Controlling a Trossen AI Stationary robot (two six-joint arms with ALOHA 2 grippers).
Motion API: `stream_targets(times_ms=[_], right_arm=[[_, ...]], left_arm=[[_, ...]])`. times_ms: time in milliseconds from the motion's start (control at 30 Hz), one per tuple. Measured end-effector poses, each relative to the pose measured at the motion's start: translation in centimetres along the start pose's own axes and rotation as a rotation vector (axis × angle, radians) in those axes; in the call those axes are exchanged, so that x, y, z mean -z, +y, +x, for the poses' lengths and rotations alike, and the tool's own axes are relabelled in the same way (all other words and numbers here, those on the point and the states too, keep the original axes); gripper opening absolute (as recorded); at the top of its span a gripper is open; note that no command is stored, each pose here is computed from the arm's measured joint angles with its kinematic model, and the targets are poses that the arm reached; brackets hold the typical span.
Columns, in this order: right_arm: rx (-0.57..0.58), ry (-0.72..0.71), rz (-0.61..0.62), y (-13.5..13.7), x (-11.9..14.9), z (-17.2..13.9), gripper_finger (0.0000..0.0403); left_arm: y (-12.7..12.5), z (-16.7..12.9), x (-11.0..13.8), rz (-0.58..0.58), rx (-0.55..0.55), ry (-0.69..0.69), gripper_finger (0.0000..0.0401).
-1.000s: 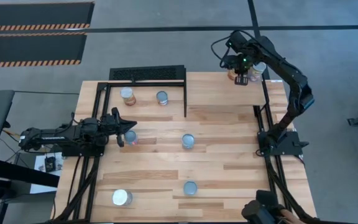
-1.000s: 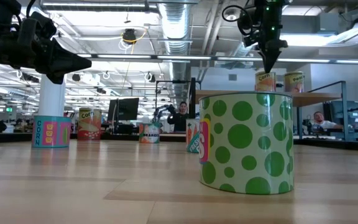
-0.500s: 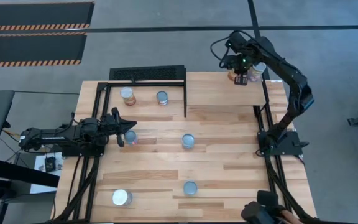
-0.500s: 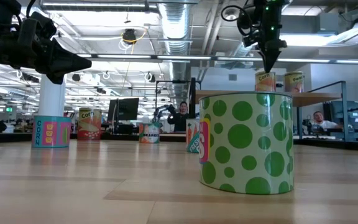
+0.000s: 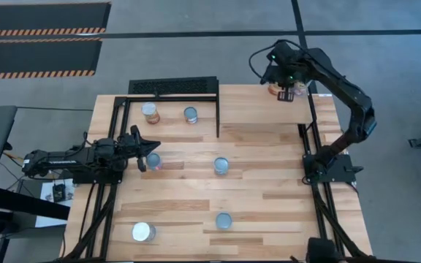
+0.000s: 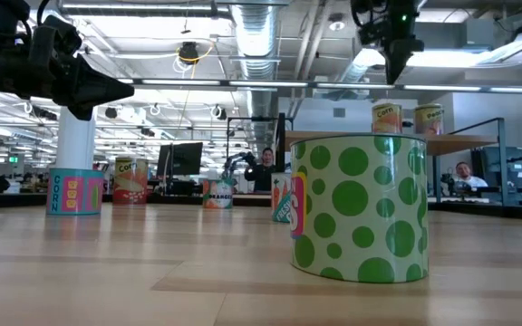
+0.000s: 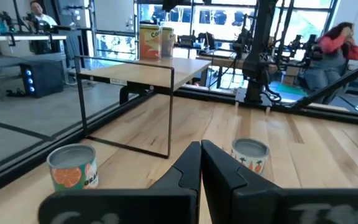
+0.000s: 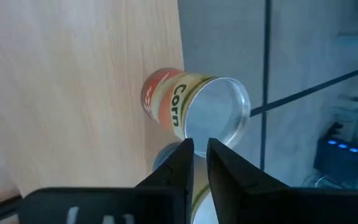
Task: Pick and place cans onto a shelf
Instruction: Put the small canned corn on the shelf
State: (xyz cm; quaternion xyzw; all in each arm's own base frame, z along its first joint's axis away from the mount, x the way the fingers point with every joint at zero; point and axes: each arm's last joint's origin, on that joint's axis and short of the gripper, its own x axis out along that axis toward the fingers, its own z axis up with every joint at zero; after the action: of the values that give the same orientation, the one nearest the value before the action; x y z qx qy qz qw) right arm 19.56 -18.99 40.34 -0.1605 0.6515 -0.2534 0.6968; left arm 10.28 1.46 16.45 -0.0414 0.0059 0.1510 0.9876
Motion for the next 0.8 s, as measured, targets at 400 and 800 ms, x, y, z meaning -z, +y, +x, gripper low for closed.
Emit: stream_targets(times_ms=[400,800], right_arm=[[-0.223,-0.369,0.215,2.3,1.3,-4.5,0.0012],[-0.304,-0.864,0.252,9.9,2.4,-0.7,0.0006]], left_arm=[[-0.1,0.0,0.0,0.003,0.02,0.002,0.0],[-0.2,0.4,0.6,0.027,0.055,0.071,0.0]])
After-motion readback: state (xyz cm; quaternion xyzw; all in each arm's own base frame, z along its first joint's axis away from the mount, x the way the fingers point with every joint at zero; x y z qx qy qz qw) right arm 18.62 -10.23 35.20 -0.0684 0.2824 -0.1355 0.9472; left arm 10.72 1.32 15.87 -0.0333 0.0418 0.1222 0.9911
